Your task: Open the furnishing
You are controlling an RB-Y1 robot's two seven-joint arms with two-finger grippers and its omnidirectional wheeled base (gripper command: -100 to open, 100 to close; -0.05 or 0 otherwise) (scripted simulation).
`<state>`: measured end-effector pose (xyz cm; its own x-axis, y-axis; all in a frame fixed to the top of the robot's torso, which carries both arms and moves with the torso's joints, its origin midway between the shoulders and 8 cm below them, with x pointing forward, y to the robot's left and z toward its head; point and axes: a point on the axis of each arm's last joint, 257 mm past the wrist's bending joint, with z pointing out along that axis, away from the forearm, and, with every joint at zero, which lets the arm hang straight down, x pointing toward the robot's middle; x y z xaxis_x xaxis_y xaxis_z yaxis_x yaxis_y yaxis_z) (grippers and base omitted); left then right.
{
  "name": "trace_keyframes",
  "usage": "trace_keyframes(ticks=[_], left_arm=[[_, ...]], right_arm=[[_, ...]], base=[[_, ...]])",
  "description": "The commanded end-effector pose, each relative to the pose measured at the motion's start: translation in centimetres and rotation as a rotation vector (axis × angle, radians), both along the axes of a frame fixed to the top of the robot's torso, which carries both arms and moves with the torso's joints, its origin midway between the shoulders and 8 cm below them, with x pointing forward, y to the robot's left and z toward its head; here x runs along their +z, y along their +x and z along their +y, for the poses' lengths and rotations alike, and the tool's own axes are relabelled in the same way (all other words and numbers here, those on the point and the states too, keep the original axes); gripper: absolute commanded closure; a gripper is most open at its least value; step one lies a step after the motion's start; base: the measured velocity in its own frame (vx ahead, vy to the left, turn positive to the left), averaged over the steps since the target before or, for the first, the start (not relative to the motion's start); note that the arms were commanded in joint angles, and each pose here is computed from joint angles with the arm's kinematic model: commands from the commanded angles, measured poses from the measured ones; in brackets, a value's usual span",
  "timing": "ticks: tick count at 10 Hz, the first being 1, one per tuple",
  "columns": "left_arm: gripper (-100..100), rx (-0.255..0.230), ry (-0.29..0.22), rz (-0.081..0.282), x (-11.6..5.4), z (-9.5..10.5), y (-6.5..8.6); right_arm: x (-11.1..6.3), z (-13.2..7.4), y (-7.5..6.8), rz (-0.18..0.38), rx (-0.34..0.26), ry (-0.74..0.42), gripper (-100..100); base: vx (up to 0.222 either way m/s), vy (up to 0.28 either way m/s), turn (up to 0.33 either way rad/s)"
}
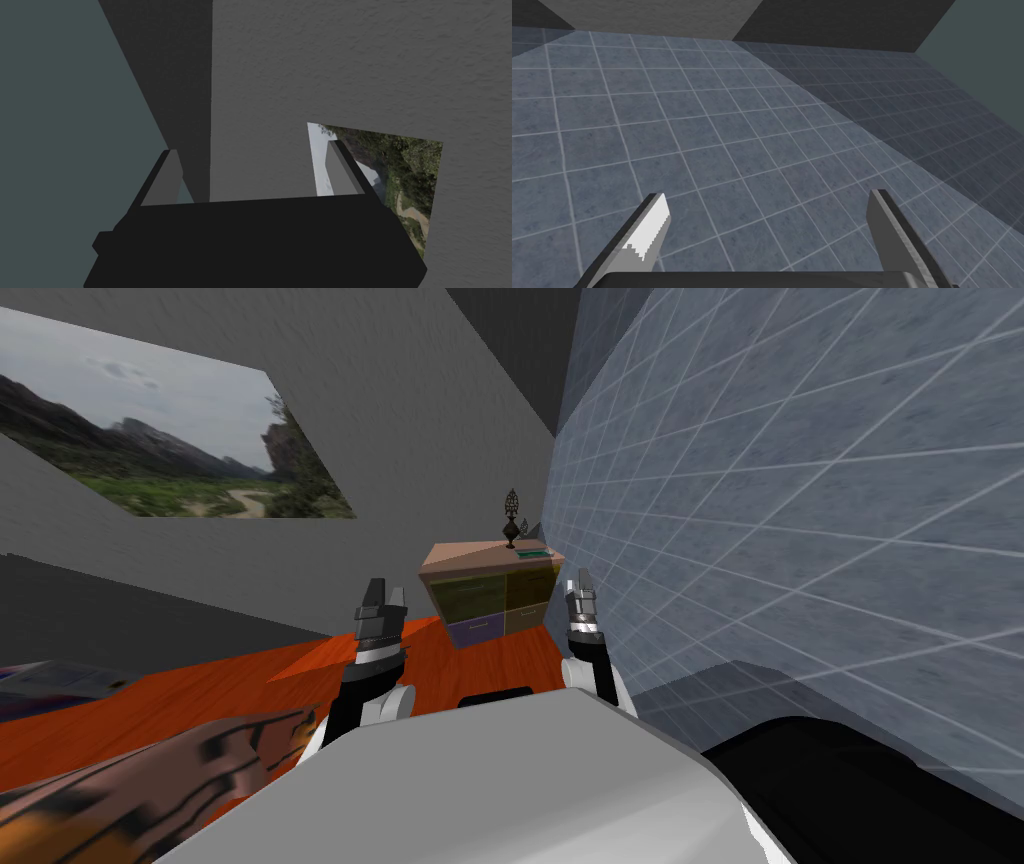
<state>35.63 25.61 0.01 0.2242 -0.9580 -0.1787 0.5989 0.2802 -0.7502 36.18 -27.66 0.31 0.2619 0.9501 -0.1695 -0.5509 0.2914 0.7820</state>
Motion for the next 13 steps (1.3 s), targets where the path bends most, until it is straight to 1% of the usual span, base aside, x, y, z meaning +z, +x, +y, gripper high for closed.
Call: trace_keyframes(ticks=[1,9,10,12,13], left_arm=[[0,0.0,0.0,0.0,0.0,0.0,0.0],[0,0.0,0.0,0.0,0.0,0.0,0.0],[0,0.0,0.0,0.0,0.0,0.0,0.0],[0,0.0,0.0,0.0,0.0,0.0,0.0],[0,0.0,0.0,0.0,0.0,0.0,0.0]], right_arm=[[0.0,0.0,0.0,0.0,0.0,0.0,0],[0.0,0.0,0.0,0.0,0.0,0.0,0],[-0.1,0.6,0.1,0.008,0.013,-0.061,-100],[-0.3,1.3,0.3,0.015,0.018,-0.157,-100],[-0.3,1.4,0.3,0.017,0.022,-0.165,-100]], base=[[0.0,0.0,0.0],[0.0,0.0,0.0],[0.015,0.016,-0.014],[0.03,0.046,-0.025],[0.022,0.036,-0.011]])
